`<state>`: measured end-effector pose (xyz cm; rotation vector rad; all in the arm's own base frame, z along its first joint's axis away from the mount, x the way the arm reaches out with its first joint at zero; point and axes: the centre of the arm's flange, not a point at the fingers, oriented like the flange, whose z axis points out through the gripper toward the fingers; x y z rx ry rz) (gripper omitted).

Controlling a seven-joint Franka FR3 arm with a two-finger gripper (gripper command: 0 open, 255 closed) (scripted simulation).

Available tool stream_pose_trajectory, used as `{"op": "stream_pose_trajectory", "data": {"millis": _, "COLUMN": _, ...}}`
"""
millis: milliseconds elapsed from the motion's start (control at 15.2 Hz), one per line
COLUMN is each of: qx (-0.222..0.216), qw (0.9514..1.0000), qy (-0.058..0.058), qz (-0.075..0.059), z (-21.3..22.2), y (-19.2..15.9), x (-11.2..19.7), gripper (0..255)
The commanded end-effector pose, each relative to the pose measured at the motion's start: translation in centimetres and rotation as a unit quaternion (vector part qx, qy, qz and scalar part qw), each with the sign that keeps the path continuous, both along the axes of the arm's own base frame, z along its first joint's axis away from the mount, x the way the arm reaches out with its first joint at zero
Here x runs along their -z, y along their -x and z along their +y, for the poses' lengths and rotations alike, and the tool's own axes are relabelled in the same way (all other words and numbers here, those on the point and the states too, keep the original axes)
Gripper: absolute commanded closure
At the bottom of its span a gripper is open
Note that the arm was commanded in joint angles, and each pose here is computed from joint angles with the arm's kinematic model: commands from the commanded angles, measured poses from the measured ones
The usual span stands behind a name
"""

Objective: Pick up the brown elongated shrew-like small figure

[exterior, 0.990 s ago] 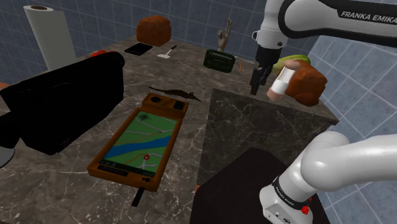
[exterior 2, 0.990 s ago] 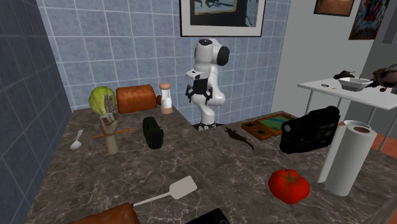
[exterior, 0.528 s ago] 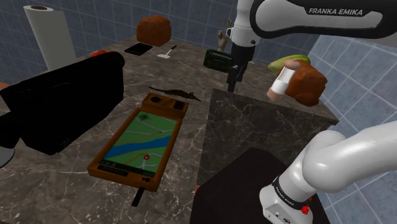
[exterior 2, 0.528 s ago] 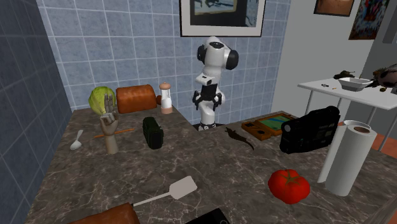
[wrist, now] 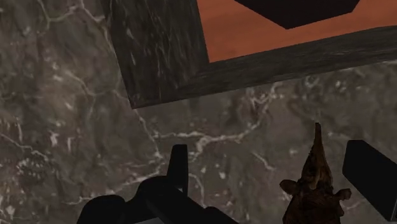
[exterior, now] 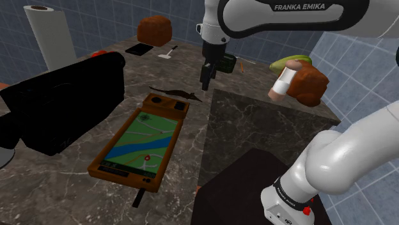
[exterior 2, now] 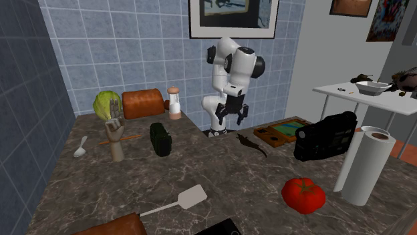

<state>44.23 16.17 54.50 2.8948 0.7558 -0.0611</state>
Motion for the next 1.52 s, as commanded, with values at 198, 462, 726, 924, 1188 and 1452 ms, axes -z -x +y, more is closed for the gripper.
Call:
{"op": "stream_pose_trajectory", "data": {"millis": 198, "qx": -0.052, "qw": 0.9986, "qy": -0.001, "qz": -0.011, "z": 5.4, "y": -3.0, "x": 0.7, "gripper": 0}}
{"op": "stream_pose_trajectory", "data": {"millis": 462, "qx": -0.083, "qw": 0.9964, "qy": -0.002, "qz": -0.018, "z": 8.8, "y": -4.5, "x": 1.0, "gripper": 0}}
{"op": "stream_pose_trajectory", "data": {"millis": 726, "qx": -0.083, "qw": 0.9964, "qy": -0.002, "qz": -0.018, "z": 8.8, "y": -4.5, "x": 3.1, "gripper": 0}}
{"op": "stream_pose_trajectory", "data": {"millis": 924, "qx": -0.083, "qw": 0.9964, "qy": -0.002, "qz": -0.018, "z": 8.8, "y": -4.5, "x": 5.0, "gripper": 0}}
{"op": "stream_pose_trajectory", "data": {"millis": 1188, "qx": -0.083, "qw": 0.9964, "qy": -0.002, "qz": -0.018, "z": 8.8, "y": -4.5, "x": 5.1, "gripper": 255}}
{"op": "stream_pose_trajectory", "data": {"millis": 1452, "qx": -0.083, "qw": 0.9964, "qy": -0.002, "qz": -0.018, "z": 8.7, "y": -4.7, "x": 5.0, "gripper": 255}}
